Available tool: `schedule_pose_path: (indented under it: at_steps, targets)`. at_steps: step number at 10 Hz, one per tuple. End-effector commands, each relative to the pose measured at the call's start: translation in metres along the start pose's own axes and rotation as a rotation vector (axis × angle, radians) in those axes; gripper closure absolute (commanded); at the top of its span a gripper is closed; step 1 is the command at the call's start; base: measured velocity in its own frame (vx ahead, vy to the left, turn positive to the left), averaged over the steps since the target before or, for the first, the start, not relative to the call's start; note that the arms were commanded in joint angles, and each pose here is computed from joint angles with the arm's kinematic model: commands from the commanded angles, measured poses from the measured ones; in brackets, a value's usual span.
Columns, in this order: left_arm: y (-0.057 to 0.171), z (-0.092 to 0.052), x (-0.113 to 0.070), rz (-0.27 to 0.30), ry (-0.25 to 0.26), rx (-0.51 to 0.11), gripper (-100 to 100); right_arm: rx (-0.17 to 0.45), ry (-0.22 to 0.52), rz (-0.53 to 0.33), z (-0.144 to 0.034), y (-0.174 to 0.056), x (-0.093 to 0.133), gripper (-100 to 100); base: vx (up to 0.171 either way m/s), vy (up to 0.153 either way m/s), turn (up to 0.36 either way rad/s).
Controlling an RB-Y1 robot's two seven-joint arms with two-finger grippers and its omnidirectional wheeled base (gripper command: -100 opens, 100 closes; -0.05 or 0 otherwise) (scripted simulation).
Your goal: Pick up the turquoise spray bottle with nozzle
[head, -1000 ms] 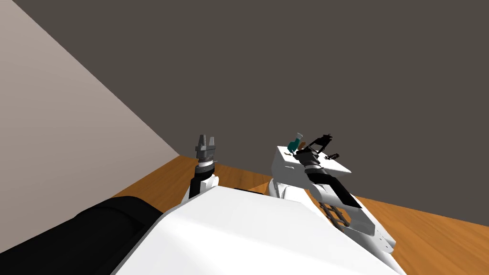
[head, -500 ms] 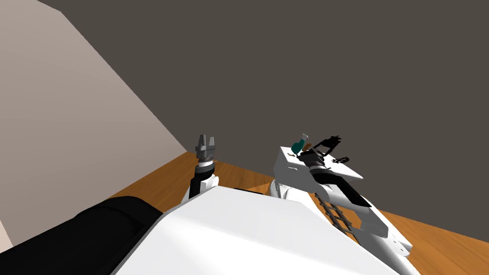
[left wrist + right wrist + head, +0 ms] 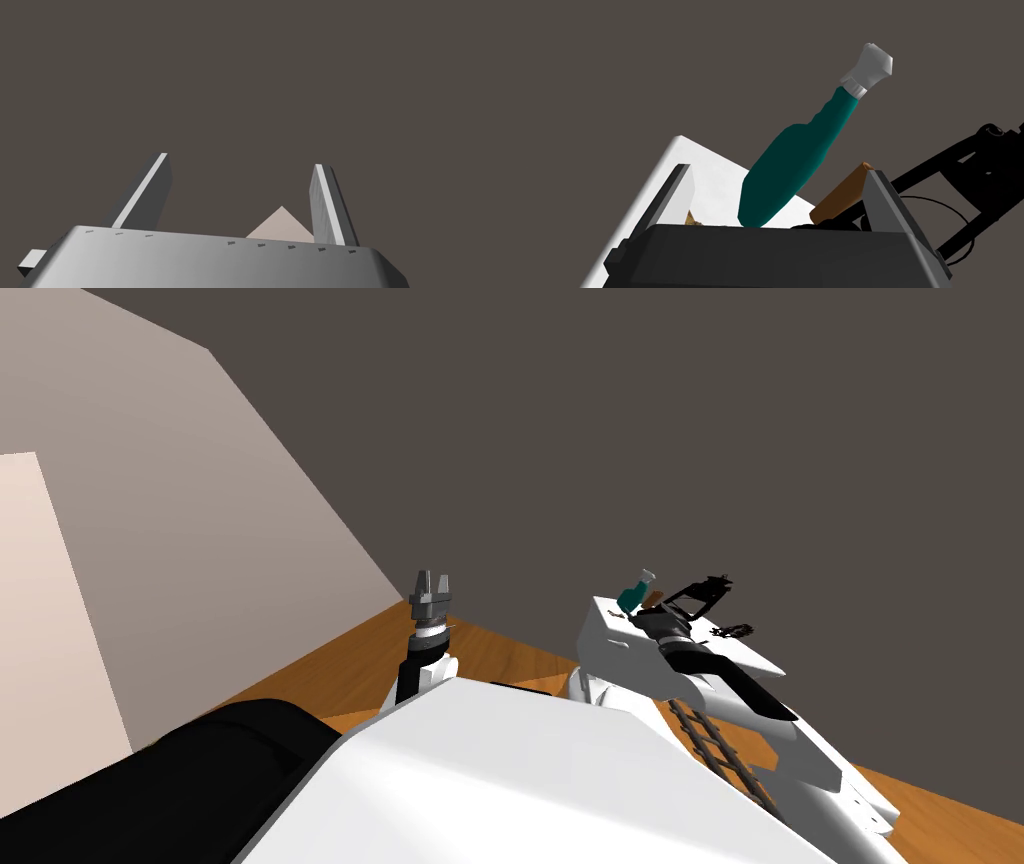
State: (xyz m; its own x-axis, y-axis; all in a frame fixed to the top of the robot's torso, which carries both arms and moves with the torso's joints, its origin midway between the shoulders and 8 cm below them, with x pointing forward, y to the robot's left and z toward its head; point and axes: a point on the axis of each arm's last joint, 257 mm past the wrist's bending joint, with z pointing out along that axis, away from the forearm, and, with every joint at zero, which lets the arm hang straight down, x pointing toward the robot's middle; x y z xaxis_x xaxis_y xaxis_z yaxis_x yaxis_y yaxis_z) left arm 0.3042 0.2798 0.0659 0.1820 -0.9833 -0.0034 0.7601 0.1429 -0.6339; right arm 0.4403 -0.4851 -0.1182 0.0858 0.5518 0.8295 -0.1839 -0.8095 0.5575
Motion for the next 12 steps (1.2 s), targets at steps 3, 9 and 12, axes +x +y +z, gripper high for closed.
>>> schedule_pose_path:
  at_steps: [3, 9, 12]
  targets:
    - [0.000, 0.000, 0.000, 0.000, 0.000, 0.000, 0, -0.004, -0.080, 0.106, 0.000, 0.022, -0.026, -100, -0.028, -0.011, 0.132]
    - [0.000, 0.000, 0.000, 0.000, 0.000, 0.000, 0, -0.030, -0.171, 0.276, -0.002, 0.054, -0.055, -100, -0.014, -0.012, 0.107]
    - [0.000, 0.000, 0.000, 0.000, 0.000, 0.000, 0, -0.042, -0.196, 0.334, -0.003, 0.064, -0.062, -100, -0.003, -0.014, 0.086]
